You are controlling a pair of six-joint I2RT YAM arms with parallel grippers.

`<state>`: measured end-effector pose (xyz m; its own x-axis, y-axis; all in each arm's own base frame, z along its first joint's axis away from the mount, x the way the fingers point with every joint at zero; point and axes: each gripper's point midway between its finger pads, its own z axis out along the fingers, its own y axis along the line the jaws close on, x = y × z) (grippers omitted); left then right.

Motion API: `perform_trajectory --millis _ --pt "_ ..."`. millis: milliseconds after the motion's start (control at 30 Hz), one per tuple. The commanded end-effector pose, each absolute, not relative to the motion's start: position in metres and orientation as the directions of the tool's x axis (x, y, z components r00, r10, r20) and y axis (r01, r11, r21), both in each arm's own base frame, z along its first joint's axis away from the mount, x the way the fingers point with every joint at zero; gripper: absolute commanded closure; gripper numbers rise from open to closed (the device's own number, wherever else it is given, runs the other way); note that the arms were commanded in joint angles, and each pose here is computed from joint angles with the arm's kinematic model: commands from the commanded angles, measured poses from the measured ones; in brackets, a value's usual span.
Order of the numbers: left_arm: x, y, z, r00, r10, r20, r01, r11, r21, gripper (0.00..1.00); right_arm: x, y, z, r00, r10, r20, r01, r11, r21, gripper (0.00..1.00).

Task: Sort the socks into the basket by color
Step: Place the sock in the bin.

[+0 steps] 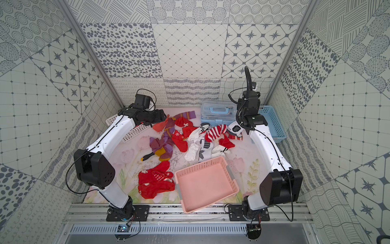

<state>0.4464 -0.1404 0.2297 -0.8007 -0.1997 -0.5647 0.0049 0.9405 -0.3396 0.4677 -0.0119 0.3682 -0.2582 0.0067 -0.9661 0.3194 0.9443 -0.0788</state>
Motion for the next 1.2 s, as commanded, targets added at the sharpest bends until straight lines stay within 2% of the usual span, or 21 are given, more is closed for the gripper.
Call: perform_trajectory --millis 0,167,400,700,967,1167 --pt "0.448 -0.145 0.230 -0.803 -0.171 -0.571 0.038 0.941 -0.336 0.18 0.467 -0.005 0.401 -0.169 0.035 -0.985 0.288 0.957 -0.015 1.00" --pt "0.451 -0.146 0.227 -0.806 -0.173 -0.566 0.037 0.940 -0.340 0.18 0.449 0.031 0.397 -0.239 0.105 -0.965 0.142 0.987 0.072 1.00" --pt "0.451 -0.150 0.220 -0.810 -0.183 -0.557 0.033 0.934 -0.355 0.18 0.386 0.095 0.406 -0.330 0.137 -0.934 -0.111 0.977 0.183 1.00" --pt "0.441 -0.150 0.205 -0.822 -0.182 -0.540 0.020 0.938 -0.347 0.18 0.285 0.191 0.369 -0.522 -0.007 -0.853 -0.448 0.853 0.267 1.00" --pt "0.422 -0.151 0.193 -0.831 -0.175 -0.527 0.016 0.941 -0.337 0.18 0.228 0.240 0.294 -0.616 -0.139 -0.776 -0.521 0.810 0.269 1.00" --pt "0.407 -0.153 0.185 -0.838 -0.173 -0.518 0.012 0.942 -0.334 0.18 0.206 0.258 0.234 -0.680 -0.204 -0.705 -0.522 0.809 0.270 1.00"
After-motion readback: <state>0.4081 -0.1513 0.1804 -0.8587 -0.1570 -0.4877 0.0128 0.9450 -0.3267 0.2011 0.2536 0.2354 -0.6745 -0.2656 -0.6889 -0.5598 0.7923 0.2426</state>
